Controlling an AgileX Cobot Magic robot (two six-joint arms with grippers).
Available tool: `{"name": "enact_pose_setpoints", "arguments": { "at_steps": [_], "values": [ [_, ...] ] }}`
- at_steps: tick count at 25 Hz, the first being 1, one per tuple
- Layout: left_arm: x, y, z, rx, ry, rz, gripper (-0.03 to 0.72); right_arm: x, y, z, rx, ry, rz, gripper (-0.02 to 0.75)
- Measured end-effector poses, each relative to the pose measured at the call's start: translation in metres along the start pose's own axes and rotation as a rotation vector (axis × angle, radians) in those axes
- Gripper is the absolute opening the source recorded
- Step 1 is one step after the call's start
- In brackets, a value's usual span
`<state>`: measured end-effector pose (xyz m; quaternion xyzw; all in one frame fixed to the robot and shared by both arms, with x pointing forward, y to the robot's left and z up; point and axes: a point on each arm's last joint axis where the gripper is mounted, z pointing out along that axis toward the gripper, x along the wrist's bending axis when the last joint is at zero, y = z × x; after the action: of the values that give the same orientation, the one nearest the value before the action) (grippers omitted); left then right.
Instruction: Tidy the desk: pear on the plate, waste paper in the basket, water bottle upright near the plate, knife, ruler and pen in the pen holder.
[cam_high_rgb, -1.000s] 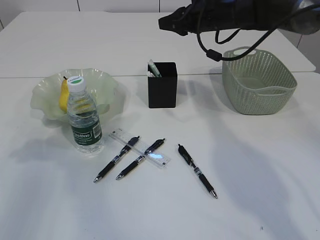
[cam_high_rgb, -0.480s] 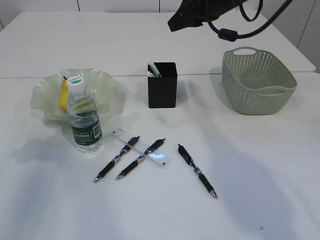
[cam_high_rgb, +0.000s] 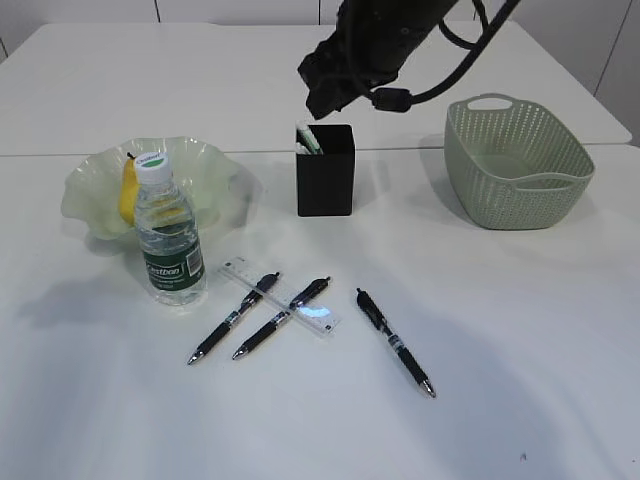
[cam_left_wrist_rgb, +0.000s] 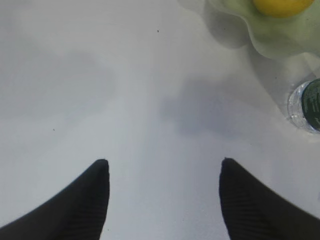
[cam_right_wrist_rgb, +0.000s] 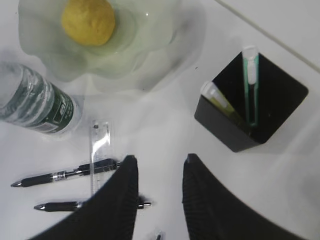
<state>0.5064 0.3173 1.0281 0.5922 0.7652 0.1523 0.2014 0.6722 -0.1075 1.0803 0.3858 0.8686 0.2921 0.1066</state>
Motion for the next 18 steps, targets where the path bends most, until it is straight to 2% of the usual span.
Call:
{"name": "enact_pose_setpoints", "arguments": {
  "at_steps": [5, 12, 18],
  "values": [
    [0.0, 0.0, 0.0, 0.0, 0.0, 0.0, 0.483, 0.015, -0.007, 0.019, 0.107, 0.017, 0.024, 0.246],
    [0.0, 0.0, 0.0, 0.0, 0.0, 0.0, 0.479, 0.026, -0.016, 0.046, 0.191, 0.049, 0.036, 0.365],
    [0.0, 0.0, 0.0, 0.0, 0.0, 0.0, 0.479, 0.039, -0.024, 0.076, 0.251, 0.077, 0.038, 0.377]
  ]
}}
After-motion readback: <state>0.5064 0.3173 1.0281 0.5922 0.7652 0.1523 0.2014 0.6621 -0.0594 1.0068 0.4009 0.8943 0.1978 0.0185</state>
